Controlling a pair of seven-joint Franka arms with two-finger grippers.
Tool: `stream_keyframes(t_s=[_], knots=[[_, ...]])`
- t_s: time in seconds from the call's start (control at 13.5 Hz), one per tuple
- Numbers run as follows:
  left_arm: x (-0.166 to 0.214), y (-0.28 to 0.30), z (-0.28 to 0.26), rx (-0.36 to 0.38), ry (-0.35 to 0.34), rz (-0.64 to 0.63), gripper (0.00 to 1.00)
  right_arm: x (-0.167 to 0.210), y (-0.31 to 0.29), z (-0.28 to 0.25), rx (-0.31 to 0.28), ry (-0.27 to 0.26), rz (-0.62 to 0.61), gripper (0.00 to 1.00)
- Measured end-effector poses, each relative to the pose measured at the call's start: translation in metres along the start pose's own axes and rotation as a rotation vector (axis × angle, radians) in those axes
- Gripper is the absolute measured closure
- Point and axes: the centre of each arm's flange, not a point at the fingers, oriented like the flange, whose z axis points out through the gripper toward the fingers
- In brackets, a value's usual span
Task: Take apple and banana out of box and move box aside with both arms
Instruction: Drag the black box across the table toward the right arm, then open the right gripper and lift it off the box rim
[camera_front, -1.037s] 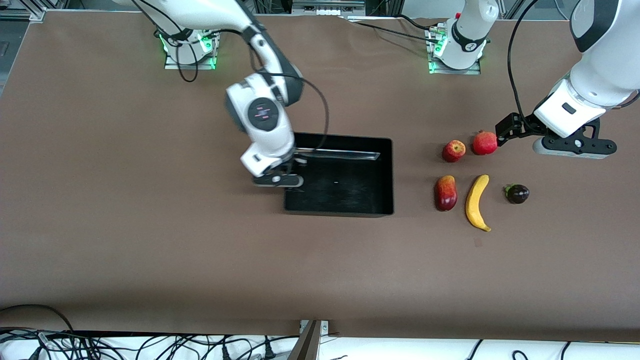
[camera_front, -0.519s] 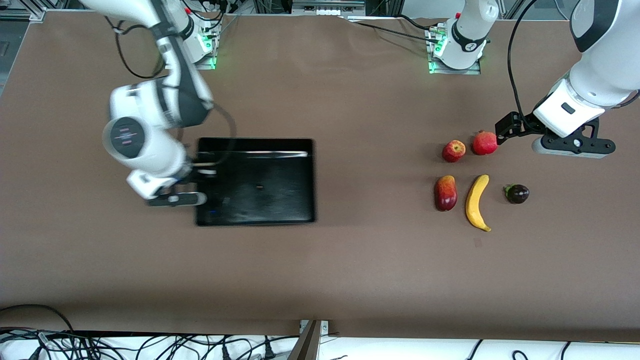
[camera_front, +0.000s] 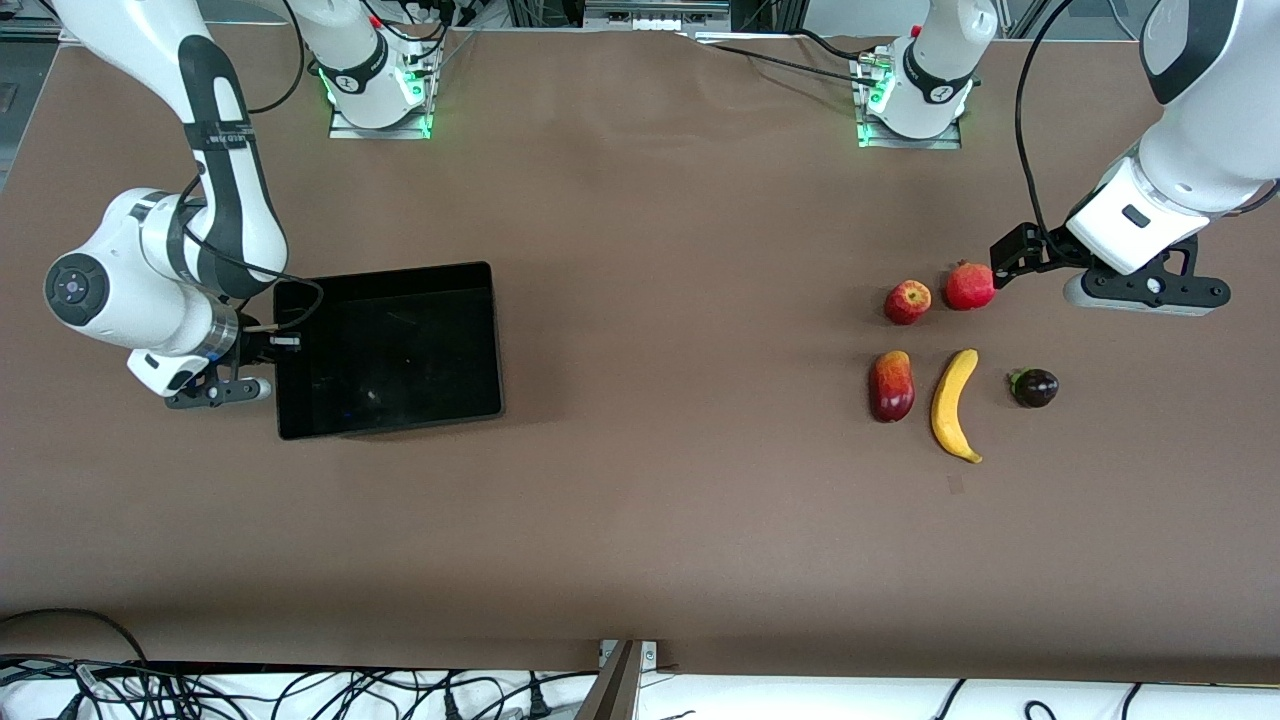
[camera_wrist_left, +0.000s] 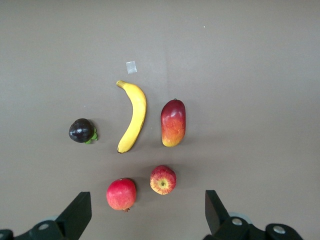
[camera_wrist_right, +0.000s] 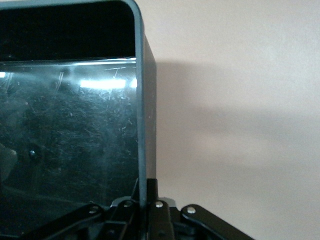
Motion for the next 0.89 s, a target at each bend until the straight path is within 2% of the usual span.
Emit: stream_keyframes(t_s=[0.44,0.89], knots=[[0.0,0.0,0.0,0.0,-0.001,0.0,0.0,-0.001,0.005,0.008,-0.031,0.059,0.005,0.96],[0.0,-0.001,0.0,0.0,-0.002,-0.001,0.0,-0.006,0.008,0.023,-0.037,0.061,0.022,0.96]])
